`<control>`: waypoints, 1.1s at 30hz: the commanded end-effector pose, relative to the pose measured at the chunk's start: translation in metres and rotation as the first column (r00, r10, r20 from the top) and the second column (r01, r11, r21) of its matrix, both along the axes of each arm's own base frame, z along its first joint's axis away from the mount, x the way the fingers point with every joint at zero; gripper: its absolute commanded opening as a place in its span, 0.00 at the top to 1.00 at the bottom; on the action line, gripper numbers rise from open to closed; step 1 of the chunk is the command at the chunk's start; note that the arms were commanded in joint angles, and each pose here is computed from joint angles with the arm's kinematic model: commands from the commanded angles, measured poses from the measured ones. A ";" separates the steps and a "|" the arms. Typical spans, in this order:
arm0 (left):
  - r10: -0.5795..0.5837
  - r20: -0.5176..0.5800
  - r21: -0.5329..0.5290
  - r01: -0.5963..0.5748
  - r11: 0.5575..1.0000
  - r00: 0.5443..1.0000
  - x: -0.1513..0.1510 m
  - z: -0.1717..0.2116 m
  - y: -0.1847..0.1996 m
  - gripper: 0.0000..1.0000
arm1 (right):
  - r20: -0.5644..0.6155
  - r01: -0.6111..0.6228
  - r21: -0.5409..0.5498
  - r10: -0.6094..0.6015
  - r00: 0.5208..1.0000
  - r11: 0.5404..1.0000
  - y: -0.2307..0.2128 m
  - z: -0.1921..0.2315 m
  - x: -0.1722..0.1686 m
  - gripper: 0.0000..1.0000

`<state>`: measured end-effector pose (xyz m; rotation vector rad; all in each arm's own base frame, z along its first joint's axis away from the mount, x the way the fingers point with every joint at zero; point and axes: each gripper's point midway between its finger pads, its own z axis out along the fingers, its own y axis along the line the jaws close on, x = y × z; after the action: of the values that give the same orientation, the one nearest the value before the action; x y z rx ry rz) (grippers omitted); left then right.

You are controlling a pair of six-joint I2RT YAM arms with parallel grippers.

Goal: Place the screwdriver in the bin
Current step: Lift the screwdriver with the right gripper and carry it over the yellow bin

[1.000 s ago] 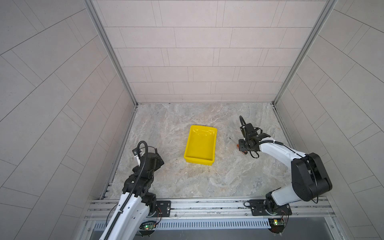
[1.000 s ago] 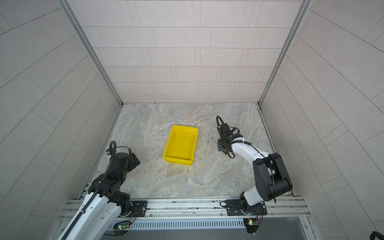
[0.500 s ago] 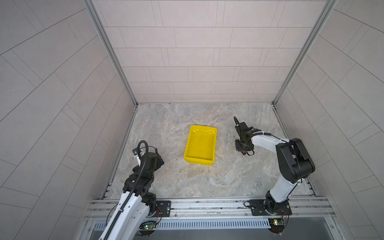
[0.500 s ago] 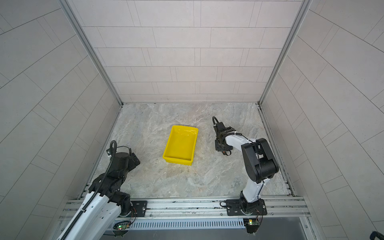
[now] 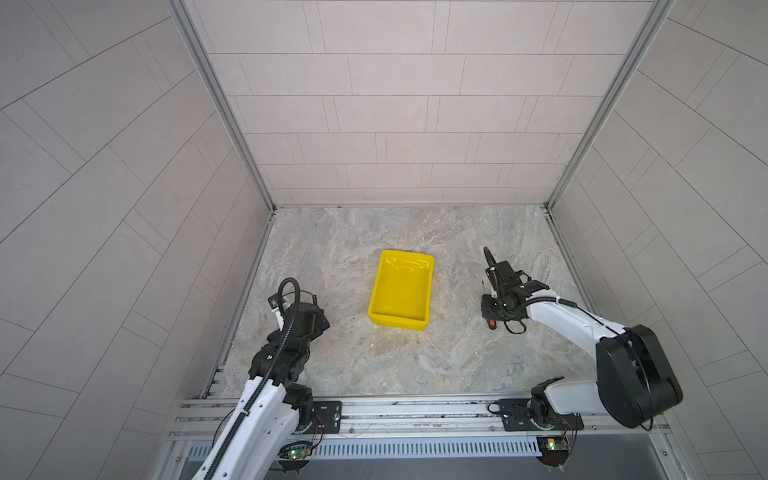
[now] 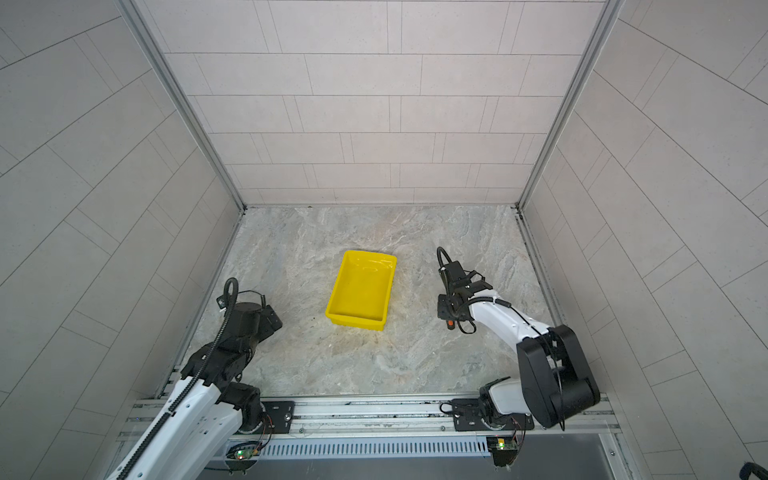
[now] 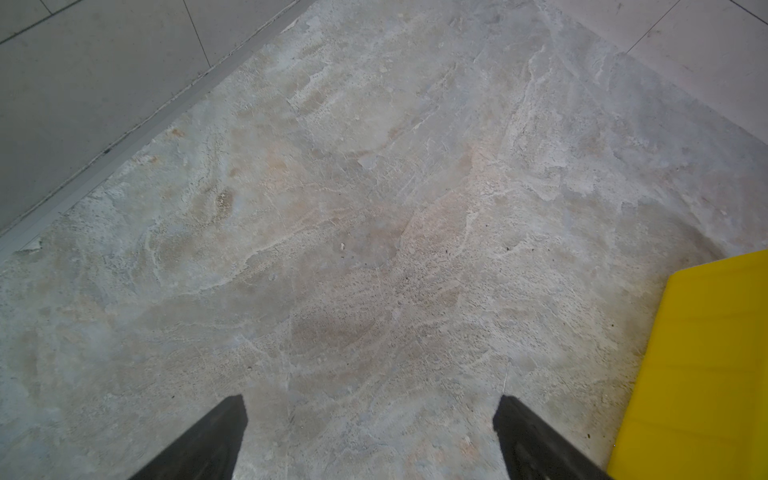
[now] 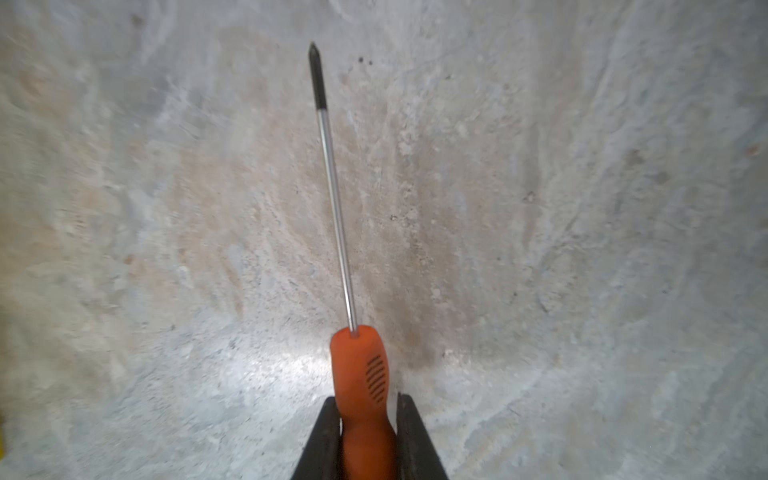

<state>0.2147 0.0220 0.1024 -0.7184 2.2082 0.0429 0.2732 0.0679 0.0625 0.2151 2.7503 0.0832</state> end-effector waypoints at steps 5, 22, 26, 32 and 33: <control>-0.005 0.006 -0.006 0.005 1.000 1.000 -0.001 -0.001 0.000 0.00 | 0.147 0.027 0.146 -0.049 0.988 0.989 0.011 0.048 -0.007 0.99; -0.005 0.011 -0.007 0.006 1.000 1.000 -0.003 0.000 0.000 0.00 | 0.304 -0.158 0.397 0.033 0.952 0.904 0.172 0.112 0.039 1.00; -0.001 0.012 -0.005 0.001 1.000 1.000 -0.004 0.000 0.001 0.00 | 0.296 -0.189 0.468 0.048 0.954 0.863 0.226 0.110 0.052 1.00; -0.009 0.018 -0.011 0.009 1.000 1.000 -0.003 0.000 -0.001 0.00 | 0.215 -0.141 0.593 0.013 0.977 0.793 0.273 0.084 0.071 1.00; -0.009 0.019 -0.012 0.009 1.000 1.000 -0.002 0.000 -0.001 0.00 | 0.203 -0.132 0.610 0.007 0.979 0.781 0.279 0.080 0.074 1.00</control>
<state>0.2147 0.0193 0.1073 -0.7125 2.1882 0.0058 0.3358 0.3279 0.1335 0.1575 2.4853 0.8495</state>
